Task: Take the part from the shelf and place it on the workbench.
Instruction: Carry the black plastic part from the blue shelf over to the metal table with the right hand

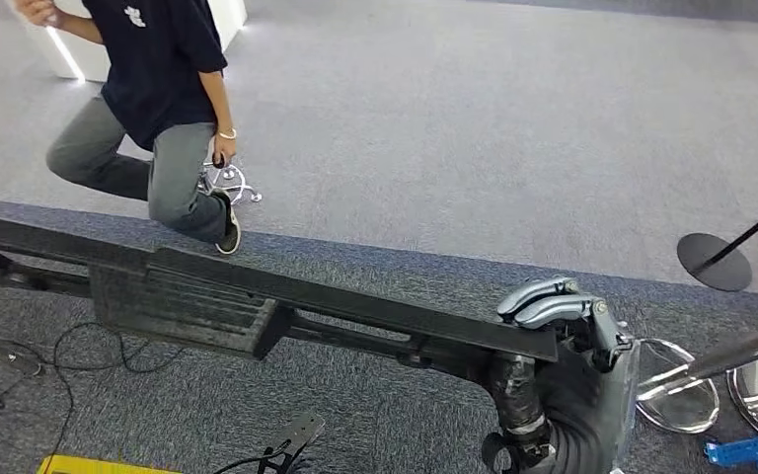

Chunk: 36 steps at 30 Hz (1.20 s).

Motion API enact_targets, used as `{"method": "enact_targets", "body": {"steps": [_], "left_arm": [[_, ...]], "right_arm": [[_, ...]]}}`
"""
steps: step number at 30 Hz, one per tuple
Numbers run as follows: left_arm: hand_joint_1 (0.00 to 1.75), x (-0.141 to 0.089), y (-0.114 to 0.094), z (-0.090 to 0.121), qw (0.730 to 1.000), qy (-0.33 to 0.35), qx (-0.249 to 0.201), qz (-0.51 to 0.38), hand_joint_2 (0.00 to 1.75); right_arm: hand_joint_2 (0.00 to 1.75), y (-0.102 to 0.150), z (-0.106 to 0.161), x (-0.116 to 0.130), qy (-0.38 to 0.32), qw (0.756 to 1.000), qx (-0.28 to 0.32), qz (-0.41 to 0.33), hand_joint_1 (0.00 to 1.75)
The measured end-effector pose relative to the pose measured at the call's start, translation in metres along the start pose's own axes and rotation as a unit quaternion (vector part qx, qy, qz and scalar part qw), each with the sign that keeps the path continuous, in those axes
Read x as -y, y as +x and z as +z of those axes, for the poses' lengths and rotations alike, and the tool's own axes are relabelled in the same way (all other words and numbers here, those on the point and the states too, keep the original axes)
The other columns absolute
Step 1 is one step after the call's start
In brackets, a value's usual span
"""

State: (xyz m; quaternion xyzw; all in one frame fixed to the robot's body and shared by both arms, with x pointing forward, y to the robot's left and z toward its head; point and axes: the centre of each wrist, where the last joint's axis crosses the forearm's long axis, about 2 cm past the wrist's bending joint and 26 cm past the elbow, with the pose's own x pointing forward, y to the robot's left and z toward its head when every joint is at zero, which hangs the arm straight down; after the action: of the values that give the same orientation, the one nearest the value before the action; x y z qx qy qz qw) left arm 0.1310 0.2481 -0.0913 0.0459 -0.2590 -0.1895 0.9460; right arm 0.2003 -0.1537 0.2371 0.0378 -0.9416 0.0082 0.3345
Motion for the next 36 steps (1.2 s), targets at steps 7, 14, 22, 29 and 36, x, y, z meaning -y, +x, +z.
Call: {"method": "enact_targets", "body": {"steps": [7, 14, 22, 29, 36], "left_arm": [[0.0, 0.002, 0.001, 0.0, 1.0, -0.001, 0.0, 0.001, 1.75], [0.0, 0.004, 0.004, 0.0, 1.0, 0.007, 0.0, 0.001, 1.75], [0.0, 0.005, 0.009, 0.0, 1.0, 0.027, 0.011, -0.001, 1.75], [0.0, 0.007, 0.012, 0.0, 0.999, 0.031, 0.017, -0.001, 1.75], [0.0, 0.007, 0.014, -0.001, 0.998, 0.054, 0.032, -0.012, 1.75]], "right_arm": [[1.75, -0.001, 0.001, 0.001, 0.005, 1.0, -0.002, 0.002, 1.75], [1.75, -0.001, 0.0, 0.001, 0.014, 1.0, 0.001, -0.002, 1.75], [1.75, -0.002, 0.0, 0.0, 0.019, 1.0, -0.002, -0.008, 1.75], [1.75, -0.003, -0.002, 0.0, 0.019, 1.0, 0.0, -0.015, 1.75], [1.75, -0.006, 0.0, 0.0, 0.019, 1.0, -0.003, -0.015, 1.75]]}}
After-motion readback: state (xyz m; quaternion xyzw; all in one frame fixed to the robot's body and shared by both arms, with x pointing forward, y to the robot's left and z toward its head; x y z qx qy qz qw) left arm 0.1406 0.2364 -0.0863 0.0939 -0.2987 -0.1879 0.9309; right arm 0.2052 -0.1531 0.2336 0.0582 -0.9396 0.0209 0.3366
